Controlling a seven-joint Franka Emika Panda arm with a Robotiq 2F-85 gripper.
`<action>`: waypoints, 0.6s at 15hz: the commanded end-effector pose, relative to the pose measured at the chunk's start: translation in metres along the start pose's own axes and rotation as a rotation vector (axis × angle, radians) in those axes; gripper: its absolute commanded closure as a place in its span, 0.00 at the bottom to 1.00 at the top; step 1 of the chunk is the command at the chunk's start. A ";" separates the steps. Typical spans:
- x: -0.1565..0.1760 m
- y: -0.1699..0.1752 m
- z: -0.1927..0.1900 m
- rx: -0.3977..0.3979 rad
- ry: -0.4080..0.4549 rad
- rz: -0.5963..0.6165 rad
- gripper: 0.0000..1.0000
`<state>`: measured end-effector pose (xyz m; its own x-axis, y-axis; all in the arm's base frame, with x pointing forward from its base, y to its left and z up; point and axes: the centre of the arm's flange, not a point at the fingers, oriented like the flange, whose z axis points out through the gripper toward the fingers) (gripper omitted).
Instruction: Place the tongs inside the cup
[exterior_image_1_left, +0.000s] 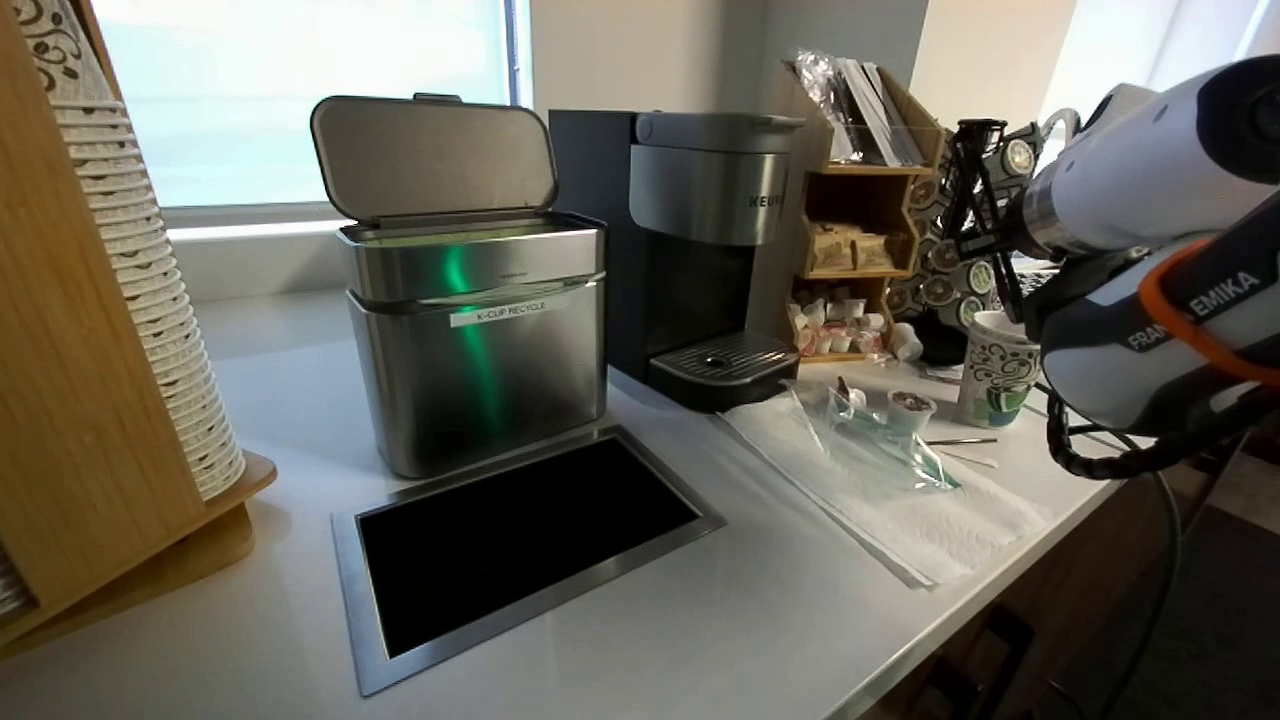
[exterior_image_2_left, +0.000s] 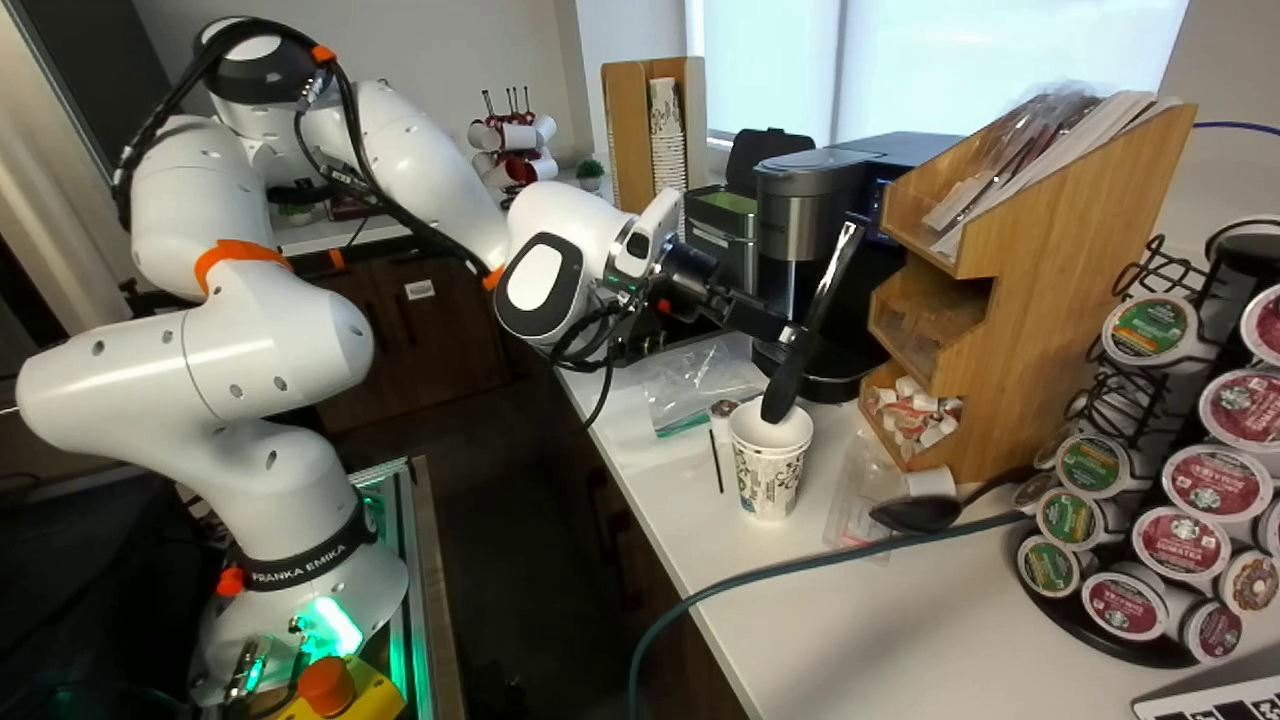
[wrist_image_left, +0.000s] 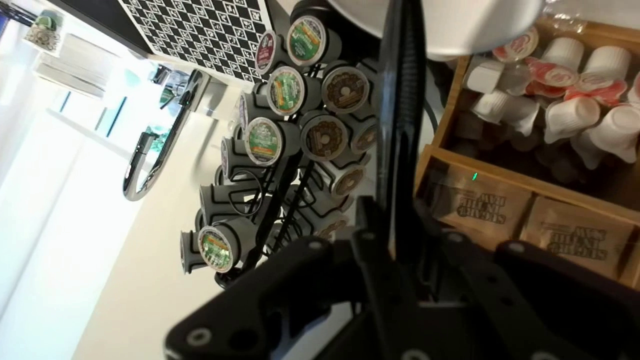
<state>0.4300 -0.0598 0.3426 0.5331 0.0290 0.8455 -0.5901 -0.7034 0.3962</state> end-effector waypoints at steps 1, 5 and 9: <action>-0.030 -0.016 0.001 0.020 -0.007 0.016 0.95; -0.048 -0.025 -0.001 0.051 -0.007 0.022 0.95; -0.066 -0.027 -0.004 0.060 0.012 0.015 0.95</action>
<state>0.4309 -0.0404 0.3067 0.5399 0.0232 0.8414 -0.5577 -0.7389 0.3782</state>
